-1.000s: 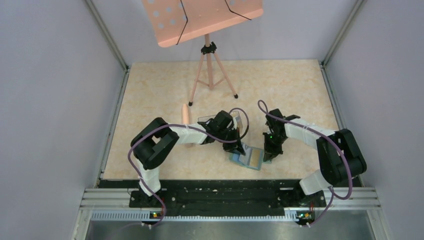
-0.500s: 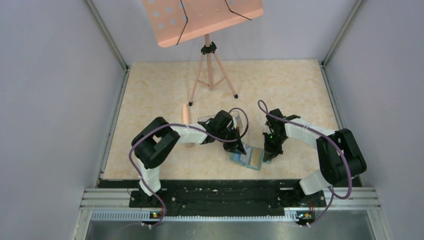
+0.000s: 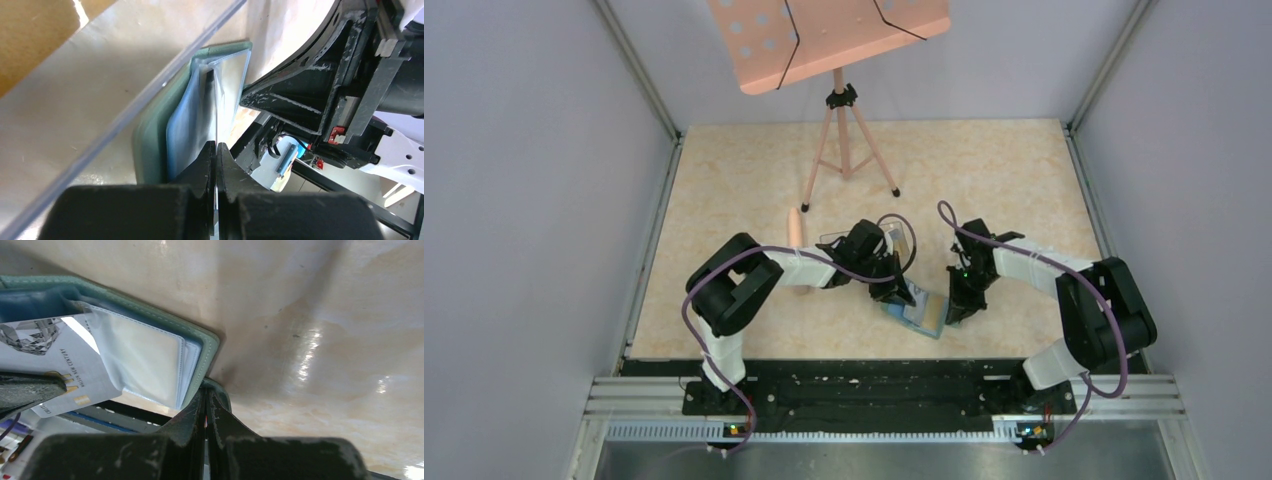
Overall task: Put the credit cards into the card holder
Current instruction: Insert the credit card into the card holder.
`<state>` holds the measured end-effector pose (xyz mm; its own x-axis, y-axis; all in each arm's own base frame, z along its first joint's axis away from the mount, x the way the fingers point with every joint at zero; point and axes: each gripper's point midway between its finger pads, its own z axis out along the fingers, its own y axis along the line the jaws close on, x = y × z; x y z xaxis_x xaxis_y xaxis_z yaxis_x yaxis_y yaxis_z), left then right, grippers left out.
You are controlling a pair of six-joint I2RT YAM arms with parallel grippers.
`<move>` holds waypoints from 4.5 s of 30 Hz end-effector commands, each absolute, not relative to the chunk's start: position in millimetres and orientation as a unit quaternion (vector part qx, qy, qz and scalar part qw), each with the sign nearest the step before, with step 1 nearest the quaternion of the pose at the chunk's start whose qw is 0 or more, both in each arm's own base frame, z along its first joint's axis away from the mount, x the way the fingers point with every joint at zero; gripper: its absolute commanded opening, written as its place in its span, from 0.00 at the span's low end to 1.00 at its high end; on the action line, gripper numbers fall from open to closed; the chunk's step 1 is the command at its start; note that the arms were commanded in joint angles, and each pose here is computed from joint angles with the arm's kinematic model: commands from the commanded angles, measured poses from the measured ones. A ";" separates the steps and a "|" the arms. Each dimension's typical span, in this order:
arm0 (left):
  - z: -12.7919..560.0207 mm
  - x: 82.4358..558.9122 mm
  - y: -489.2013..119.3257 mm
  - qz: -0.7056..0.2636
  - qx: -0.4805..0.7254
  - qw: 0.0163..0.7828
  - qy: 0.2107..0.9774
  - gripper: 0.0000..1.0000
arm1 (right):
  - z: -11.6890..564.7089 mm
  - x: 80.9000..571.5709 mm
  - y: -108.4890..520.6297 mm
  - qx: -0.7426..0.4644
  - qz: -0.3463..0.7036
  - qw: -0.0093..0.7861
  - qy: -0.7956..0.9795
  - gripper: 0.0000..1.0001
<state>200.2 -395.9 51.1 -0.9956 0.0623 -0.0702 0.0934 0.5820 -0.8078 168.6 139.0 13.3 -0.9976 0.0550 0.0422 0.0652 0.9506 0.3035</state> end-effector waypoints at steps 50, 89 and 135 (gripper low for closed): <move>62.0 249.3 -385.9 -0.468 0.164 0.117 0.861 0.00 | 7.5 206.5 161.9 -0.004 -0.192 -0.015 -0.981 0.00; 46.1 207.5 -374.2 -0.472 0.151 0.017 0.868 0.00 | 4.4 218.1 159.7 -0.003 -0.199 -0.007 -0.980 0.00; 39.4 208.5 -359.3 -0.387 0.046 0.018 0.921 0.00 | 2.3 216.5 161.8 -0.004 -0.205 -0.003 -0.979 0.00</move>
<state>207.1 -369.4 46.6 -0.9820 0.1520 -0.1126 0.1838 0.6276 -0.7565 169.5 150.7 12.1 -0.9829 0.0074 0.1841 0.0750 0.9288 0.3629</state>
